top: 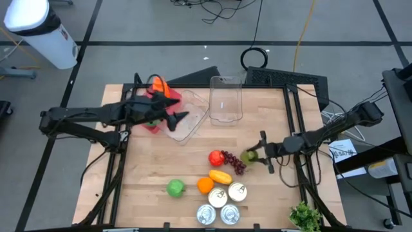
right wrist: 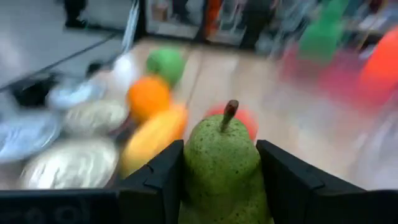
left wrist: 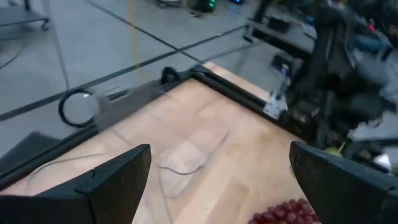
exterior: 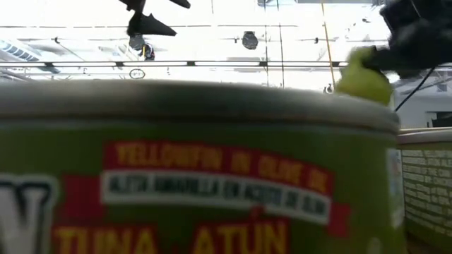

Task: Pick & Place Food Item
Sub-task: Put the green pear into the left transparent bin

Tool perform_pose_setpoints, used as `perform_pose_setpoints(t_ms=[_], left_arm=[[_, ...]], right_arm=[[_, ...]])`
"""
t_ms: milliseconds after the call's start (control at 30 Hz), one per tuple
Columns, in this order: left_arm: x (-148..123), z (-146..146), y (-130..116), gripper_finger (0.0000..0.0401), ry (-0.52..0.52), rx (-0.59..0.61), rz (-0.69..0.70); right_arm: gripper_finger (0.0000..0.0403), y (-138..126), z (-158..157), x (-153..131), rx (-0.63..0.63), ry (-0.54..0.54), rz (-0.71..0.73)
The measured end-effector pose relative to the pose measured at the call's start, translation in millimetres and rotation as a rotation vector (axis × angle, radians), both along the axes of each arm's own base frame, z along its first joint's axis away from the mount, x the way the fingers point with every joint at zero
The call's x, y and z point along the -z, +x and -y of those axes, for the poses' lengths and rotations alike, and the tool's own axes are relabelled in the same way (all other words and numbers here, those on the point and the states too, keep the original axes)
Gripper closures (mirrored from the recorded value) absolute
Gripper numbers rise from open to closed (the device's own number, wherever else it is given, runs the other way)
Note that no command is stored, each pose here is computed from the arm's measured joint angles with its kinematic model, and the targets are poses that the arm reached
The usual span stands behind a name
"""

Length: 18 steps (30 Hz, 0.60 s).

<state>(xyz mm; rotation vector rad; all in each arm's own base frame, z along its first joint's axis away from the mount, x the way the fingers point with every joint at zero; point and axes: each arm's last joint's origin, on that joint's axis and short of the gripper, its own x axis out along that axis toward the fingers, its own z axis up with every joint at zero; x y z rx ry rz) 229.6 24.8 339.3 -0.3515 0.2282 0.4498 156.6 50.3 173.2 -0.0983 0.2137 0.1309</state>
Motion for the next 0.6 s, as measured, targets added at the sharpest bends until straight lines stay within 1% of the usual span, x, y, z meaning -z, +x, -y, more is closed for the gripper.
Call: perform_pose_setpoints(t_ms=[100,133,200,267,367,433,600], left_arm=[[9.2,5.3,22.1,0.0006,0.068,0.059,-0.012],[11.6,7.0,28.3,0.0006,0.092,0.074,-0.012],[16.4,12.2,42.1,0.0006,0.132,0.111,0.007],[21.4,17.3,55.2,0.0006,0.163,0.153,0.032],[32.6,26.2,74.9,0.0006,0.201,0.233,0.061],[40.9,32.8,88.3,0.0006,0.236,0.279,0.093],[62.9,46.4,112.4,0.0006,0.315,0.335,0.12]], right_arm=[[0.024,10.9,0.0,-11.2,0.079,-0.096,0.001],[0.024,14.9,-0.3,-14.9,0.086,-0.113,0.001],[0.024,24.5,-0.4,-26.5,0.101,-0.115,0.035],[0.024,34.5,0.2,-31.8,0.123,-0.111,0.045],[0.024,49.5,1.5,-28.6,0.17,-0.122,0.02],[0.024,60.7,1.4,-31.2,0.183,-0.12,0.042],[0.024,83.7,4.5,-20.9,0.216,-0.128,0.019]])
